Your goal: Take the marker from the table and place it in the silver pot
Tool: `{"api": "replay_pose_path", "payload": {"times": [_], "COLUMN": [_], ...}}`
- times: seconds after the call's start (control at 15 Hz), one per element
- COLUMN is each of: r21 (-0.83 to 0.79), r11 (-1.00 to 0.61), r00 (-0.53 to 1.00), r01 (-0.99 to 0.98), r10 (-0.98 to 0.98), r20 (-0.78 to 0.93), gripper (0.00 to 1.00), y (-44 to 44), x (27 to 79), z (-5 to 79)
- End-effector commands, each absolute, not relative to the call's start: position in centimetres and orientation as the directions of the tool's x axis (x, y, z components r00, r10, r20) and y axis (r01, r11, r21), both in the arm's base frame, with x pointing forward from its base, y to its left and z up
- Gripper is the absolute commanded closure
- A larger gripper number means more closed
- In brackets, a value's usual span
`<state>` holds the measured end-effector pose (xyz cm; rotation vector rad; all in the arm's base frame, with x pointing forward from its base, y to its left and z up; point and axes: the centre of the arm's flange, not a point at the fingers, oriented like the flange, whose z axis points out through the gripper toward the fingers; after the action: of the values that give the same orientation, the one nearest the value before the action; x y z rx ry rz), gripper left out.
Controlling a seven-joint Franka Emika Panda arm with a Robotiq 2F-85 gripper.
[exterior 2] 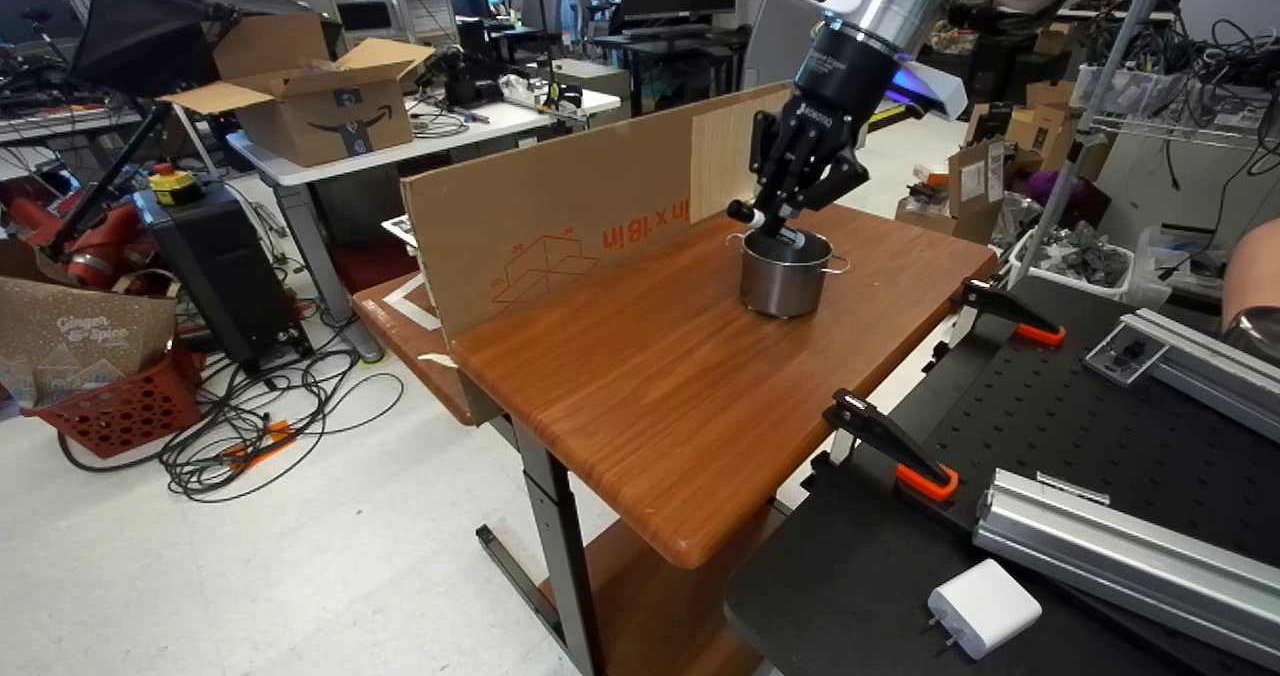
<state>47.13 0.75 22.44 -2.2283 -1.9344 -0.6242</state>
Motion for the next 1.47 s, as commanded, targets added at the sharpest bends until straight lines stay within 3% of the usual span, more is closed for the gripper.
{"api": "replay_pose_path", "payload": {"times": [0.0,1.27,1.33,1.4], "r21": [0.138,0.102,0.1,0.099], "r11": [-0.182,-0.163,-0.161,-0.159], "r00": [0.115,0.122,0.121,0.119], "r01": [0.974,0.981,0.982,0.982], "r10": [0.914,0.936,0.937,0.939], "r20": [0.39,0.33,0.327,0.322], "gripper": [0.95,0.95,0.55,0.54], "y": [-0.3,0.2,0.3,0.3], "x": [47.5,50.7,50.8,50.8], "z": [21.8,20.2,20.2,20.1]}}
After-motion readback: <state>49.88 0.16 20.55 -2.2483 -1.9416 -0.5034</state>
